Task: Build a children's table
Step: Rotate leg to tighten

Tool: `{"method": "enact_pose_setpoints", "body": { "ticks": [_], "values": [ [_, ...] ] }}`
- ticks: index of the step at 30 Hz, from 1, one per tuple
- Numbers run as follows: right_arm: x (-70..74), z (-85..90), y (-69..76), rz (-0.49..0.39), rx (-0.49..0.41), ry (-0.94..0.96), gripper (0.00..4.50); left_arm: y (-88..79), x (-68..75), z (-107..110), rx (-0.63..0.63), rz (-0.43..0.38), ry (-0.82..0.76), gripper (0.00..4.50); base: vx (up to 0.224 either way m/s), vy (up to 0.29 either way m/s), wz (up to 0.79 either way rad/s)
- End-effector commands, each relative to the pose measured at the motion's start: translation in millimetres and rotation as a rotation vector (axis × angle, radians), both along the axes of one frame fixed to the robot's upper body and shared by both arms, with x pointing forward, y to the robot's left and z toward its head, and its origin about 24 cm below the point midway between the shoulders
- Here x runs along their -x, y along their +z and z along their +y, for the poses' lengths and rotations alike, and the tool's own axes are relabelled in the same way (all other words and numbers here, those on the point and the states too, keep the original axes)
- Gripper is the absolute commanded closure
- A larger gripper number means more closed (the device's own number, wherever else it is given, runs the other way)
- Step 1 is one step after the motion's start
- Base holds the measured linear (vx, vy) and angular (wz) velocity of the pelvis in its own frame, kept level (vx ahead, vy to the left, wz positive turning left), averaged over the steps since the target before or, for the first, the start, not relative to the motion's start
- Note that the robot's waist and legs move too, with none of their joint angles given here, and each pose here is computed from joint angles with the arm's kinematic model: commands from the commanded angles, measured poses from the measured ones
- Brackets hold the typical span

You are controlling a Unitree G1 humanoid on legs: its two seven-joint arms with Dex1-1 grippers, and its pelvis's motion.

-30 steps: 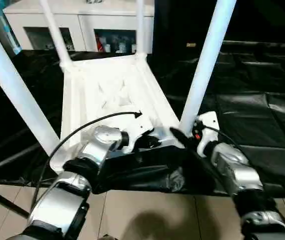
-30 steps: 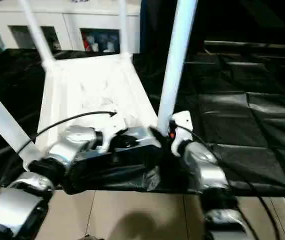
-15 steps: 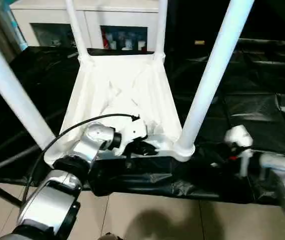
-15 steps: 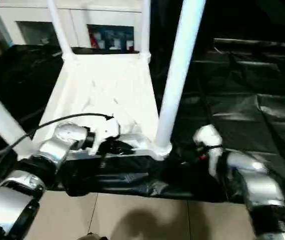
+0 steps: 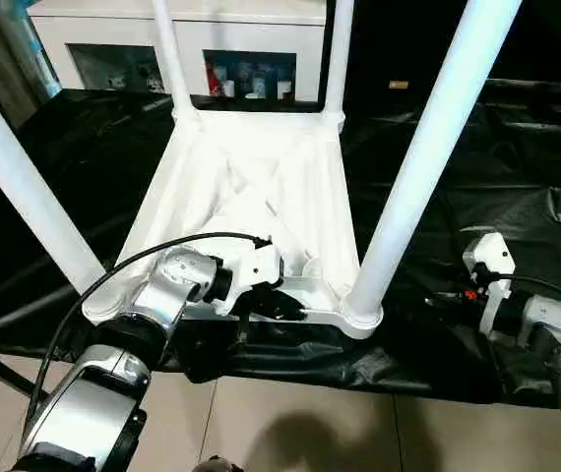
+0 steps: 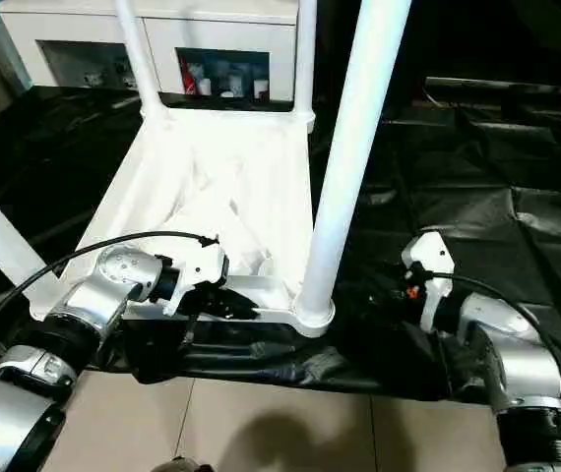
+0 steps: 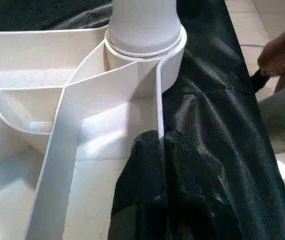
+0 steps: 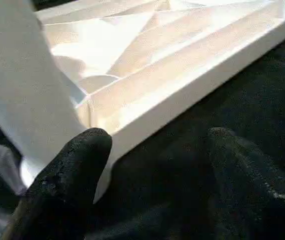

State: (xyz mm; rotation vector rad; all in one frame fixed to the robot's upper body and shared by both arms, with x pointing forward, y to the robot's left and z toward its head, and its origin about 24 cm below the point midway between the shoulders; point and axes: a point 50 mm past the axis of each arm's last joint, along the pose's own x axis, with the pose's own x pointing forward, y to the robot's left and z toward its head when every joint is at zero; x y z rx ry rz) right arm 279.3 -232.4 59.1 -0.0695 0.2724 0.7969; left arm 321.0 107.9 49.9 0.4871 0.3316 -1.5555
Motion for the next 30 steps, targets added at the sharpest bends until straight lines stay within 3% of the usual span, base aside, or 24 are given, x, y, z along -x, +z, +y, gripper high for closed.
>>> {"method": "enact_pose_setpoints", "body": {
  "ticks": [1, 6, 7, 11, 13, 14, 15, 17, 23, 26, 30],
  "values": [
    [-2.3, -4.7, 0.4, -0.013, 0.014, -0.053, 0.93, -3.3, 3.5, 2.3, -0.035, -0.014, -0.023, 4.05, 0.0, 0.0, 0.0],
    [-12.4, -13.8, -0.8, -0.044, 0.041, -0.22, 0.93, 3.4, 3.3, 5.5, -0.001, -0.023, -0.011, 3.71, 0.0, 0.0, 0.0],
    [-17.2, -16.2, -2.3, -0.048, 0.038, -0.303, 0.93, 8.3, 2.2, 6.7, 0.027, -0.039, 0.009, 3.5, 0.0, 0.0, 0.0],
    [-23.7, -15.3, -9.4, -0.04, 0.049, -0.467, 0.93, 20.4, -3.1, 10.0, 0.105, -0.112, 0.117, 3.35, 0.0, 0.0, 0.0],
    [-24.7, -8.8, -14.2, -0.029, 0.018, -0.535, 0.93, 26.1, -11.4, 15.0, 0.149, -0.178, 0.283, 3.07, 0.0, 0.0, 0.0],
    [-24.7, -8.8, -14.2, -0.029, 0.018, -0.535, 0.93, 26.1, -11.4, 15.0, 0.149, -0.178, 0.283, 3.05, 0.0, 0.0, 0.0],
    [-22.4, 1.8, -16.9, -0.032, 0.006, -0.506, 0.93, 28.6, -16.6, 19.2, 0.204, -0.196, 0.451, 3.02, 0.0, 0.0, 0.0],
    [-19.6, 11.1, -19.7, -0.036, 0.012, -0.477, 0.93, 29.8, -17.5, 22.1, 0.265, -0.187, 0.572, 2.74, 0.0, 0.0, 0.0],
    [-17.8, 22.6, -24.0, -0.075, 0.003, -0.561, 0.93, 28.3, -10.4, 30.0, 0.428, -0.2, 0.868, 2.22, 0.0, 0.0, 0.0],
    [-14.4, 40.3, -30.1, -0.067, 0.004, -0.604, 0.93, 13.6, 2.0, 44.7, 0.49, -0.2, 1.129, 1.91, 0.0, 0.0, 0.0],
    [-12.5, 47.3, -32.1, -0.049, 0.001, -0.638, 0.93, 2.2, 16.4, 54.9, 0.484, -0.218, 1.276, 1.82, 0.0, 0.0, 0.0]
  ]
}}
